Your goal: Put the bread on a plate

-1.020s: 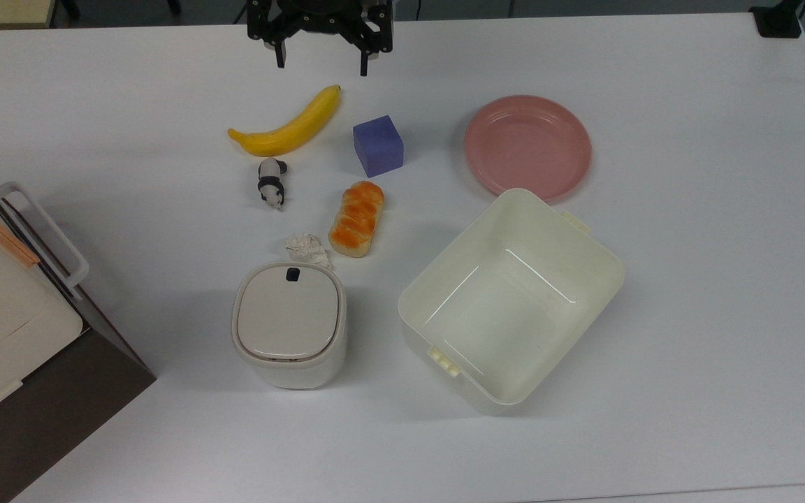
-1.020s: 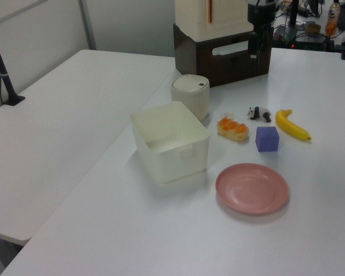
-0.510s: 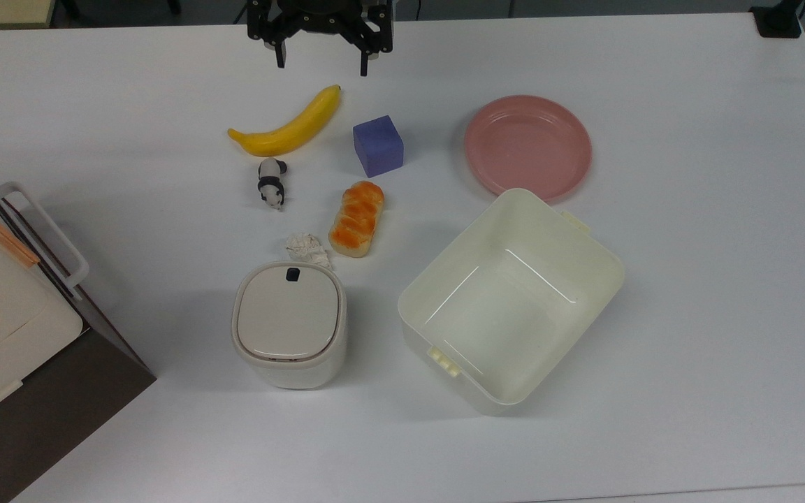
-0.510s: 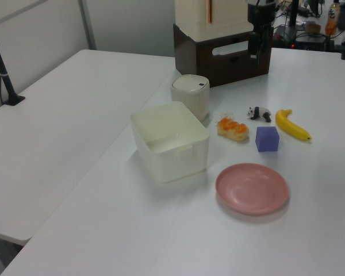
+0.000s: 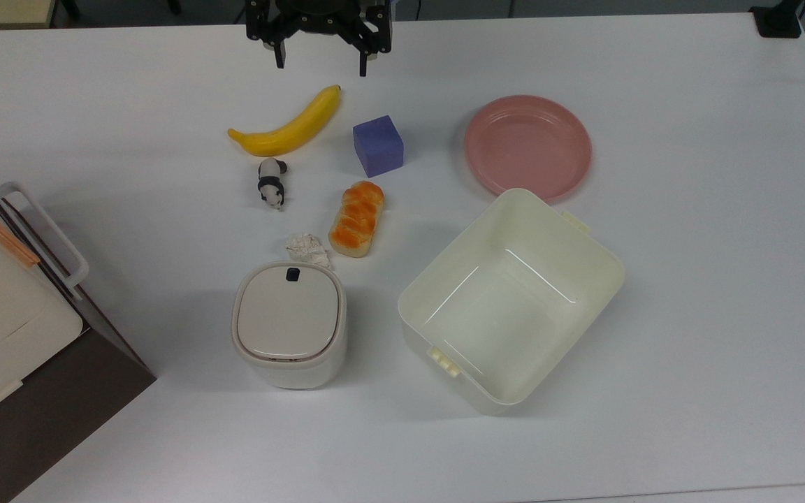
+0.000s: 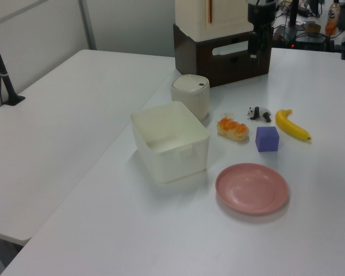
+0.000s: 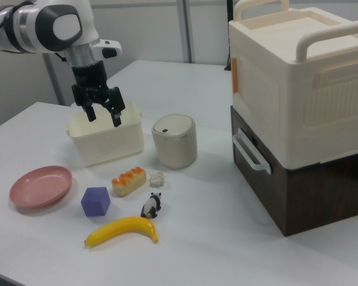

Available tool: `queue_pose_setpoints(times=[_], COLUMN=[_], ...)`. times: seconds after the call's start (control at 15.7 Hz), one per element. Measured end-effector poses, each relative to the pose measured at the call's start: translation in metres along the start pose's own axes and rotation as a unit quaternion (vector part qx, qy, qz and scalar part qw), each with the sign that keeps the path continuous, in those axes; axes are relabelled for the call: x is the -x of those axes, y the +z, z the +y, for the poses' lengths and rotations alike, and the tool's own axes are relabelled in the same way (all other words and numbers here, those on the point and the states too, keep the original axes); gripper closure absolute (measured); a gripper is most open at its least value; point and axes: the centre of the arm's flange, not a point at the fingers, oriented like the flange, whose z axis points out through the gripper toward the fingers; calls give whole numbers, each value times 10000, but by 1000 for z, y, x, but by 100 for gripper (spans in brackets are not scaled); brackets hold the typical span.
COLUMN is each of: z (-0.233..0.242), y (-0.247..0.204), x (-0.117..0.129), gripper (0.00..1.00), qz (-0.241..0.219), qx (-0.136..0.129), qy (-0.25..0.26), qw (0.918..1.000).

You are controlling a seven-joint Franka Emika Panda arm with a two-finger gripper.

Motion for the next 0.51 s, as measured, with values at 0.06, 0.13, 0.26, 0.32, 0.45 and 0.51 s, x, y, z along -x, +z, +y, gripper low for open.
queue_pose_setpoints(times=[0.06,0.13,0.26,0.32,0.45,0.51], z=[3,7,13,14,13,13], y=[2,4,9,13,23,29], x=[-1,-2,-4,-5,-10,-13], gripper=[0,0,0,0,0,0], qz=[-22,-44,-81,-113,-161,-175], qx=[-35,-52,-84,-90,-95,-98], qy=[36,78,139,149,149,146], qw=[10000,9999,9998,9998,9997,9997])
